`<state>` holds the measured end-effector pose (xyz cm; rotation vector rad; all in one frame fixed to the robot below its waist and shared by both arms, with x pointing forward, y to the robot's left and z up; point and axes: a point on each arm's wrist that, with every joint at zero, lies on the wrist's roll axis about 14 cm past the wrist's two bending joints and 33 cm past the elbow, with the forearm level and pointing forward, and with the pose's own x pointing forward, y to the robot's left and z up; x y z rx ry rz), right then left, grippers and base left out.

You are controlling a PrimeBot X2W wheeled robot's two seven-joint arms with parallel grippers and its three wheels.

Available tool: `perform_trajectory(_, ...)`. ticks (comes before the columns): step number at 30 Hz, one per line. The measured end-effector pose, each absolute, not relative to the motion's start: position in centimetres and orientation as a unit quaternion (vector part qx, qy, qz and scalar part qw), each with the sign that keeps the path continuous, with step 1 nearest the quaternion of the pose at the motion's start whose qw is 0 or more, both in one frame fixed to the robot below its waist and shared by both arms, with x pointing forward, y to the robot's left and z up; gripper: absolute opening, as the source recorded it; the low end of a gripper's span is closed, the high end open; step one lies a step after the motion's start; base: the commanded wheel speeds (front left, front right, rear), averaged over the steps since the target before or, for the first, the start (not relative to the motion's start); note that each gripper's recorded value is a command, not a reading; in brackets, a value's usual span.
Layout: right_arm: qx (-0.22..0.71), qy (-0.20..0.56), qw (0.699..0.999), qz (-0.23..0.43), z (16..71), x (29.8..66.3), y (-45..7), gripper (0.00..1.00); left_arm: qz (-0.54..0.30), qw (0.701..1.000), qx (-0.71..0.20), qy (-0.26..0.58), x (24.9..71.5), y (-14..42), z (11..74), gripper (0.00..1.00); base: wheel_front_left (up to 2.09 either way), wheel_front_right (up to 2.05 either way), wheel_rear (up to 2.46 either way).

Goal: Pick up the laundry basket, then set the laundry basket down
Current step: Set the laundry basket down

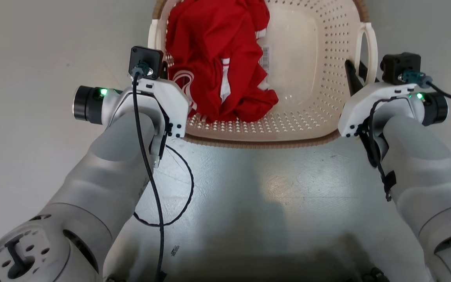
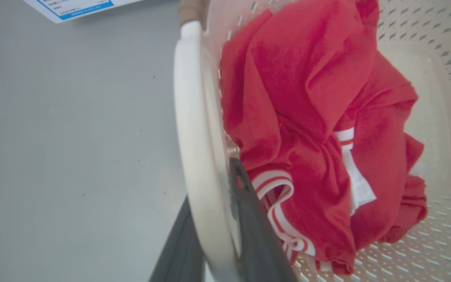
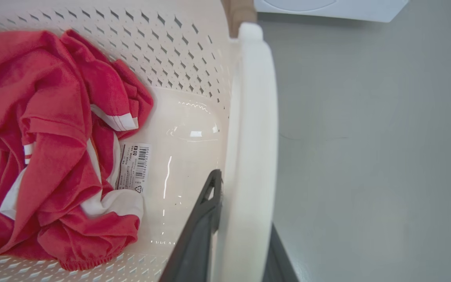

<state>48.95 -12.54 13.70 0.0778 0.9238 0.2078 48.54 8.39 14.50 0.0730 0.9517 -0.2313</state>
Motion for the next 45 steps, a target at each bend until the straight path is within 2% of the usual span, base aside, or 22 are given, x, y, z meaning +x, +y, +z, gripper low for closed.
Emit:
perform_trajectory(15,0.025,0.422,0.901,0.095,13.2,50.7,-13.1,0.0,-0.105,0.891,0.024,0.441,49.9,8.4,14.1,0.0,0.0,0.0,0.0)
perform_trajectory(40,0.033,0.419,0.903,0.084,12.5,50.6,-13.5,0.0,-0.106,0.894,0.023,0.436,50.7,8.2,13.5,0.0,0.0,0.0,0.0)
perform_trajectory(41,0.034,0.418,0.904,0.082,12.5,50.6,-13.6,0.06,-0.104,0.894,0.019,0.436,50.7,8.2,13.5,0.0,0.0,0.0,0.0)
perform_trajectory(42,0.035,0.417,0.905,0.079,12.5,50.6,-13.7,0.48,-0.103,0.894,0.016,0.436,50.7,8.2,13.5,0.35,0.0,0.0,0.0)
perform_trajectory(43,0.035,0.416,0.905,0.078,12.6,50.6,-13.8,1.0,-0.103,0.894,0.016,0.436,50.8,8.2,13.5,0.9,0.0,0.0,0.0)
perform_trajectory(44,0.033,0.415,0.906,0.08,12.6,50.7,-13.8,1.0,-0.103,0.895,0.016,0.434,50.8,8.2,13.5,1.0,0.0,0.0,0.0)
perform_trajectory(45,0.03,0.413,0.907,0.079,12.7,50.7,-14.0,1.0,-0.103,0.895,0.013,0.434,50.9,8.0,13.6,1.0,0.0,0.0,0.0)
